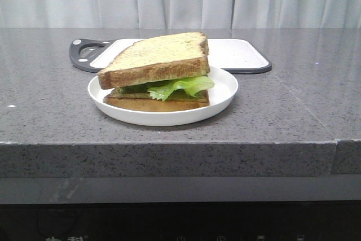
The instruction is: Left arm grabs bread, right arm adds lettuce
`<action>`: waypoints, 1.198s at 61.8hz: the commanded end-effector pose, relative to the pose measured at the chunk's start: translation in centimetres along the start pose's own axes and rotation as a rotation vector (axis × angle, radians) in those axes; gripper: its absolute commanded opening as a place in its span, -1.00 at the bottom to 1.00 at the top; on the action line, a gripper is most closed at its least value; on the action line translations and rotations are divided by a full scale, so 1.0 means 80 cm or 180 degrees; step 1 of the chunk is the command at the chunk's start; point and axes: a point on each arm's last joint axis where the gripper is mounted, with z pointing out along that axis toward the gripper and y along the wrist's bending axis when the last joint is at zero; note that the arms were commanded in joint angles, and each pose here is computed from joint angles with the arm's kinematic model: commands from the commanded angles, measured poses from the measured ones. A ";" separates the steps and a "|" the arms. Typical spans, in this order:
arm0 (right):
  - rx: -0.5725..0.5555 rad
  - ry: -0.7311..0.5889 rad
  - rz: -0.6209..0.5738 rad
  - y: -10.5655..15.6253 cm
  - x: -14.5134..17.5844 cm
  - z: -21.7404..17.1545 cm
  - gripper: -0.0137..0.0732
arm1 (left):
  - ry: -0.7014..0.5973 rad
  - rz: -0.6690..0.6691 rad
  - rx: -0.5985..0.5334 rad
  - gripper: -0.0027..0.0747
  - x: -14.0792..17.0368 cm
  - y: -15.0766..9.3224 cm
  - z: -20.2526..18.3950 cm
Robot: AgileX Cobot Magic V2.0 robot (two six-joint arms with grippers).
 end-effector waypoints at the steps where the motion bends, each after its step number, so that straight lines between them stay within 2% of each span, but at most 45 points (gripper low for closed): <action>1: 0.0013 -0.0235 -0.0014 0.000 -0.010 -0.008 -0.84 | -0.0322 -0.0031 0.0017 -0.98 -0.009 0.000 -0.002; 36: 0.0011 -0.0227 -0.0011 0.000 -0.009 -0.007 -0.84 | -0.0322 -0.0031 0.0017 -0.98 -0.009 0.000 -0.002; 44: 0.0030 -0.0282 -0.0017 -0.002 0.007 -0.003 -0.84 | -0.0322 -0.0031 0.0017 -0.98 -0.009 0.000 -0.002; 52: 0.0205 -0.0885 -0.0140 -0.010 0.032 0.003 -0.84 | -0.0322 -0.0031 0.0017 -0.98 -0.009 0.000 -0.002; 61: 0.0259 -0.1680 -0.0215 -0.015 0.081 0.011 -0.84 | -0.0322 -0.0031 0.0017 -0.98 -0.009 0.000 -0.002; 69: 0.0256 -0.2217 -0.0235 -0.019 0.133 0.023 -0.84 | -0.0322 -0.0031 0.0017 -0.98 -0.009 0.000 -0.002; 74: 0.0253 -0.2397 -0.0239 -0.022 0.161 0.035 -0.84 | -0.0322 -0.0031 0.0017 -0.98 -0.009 0.000 -0.002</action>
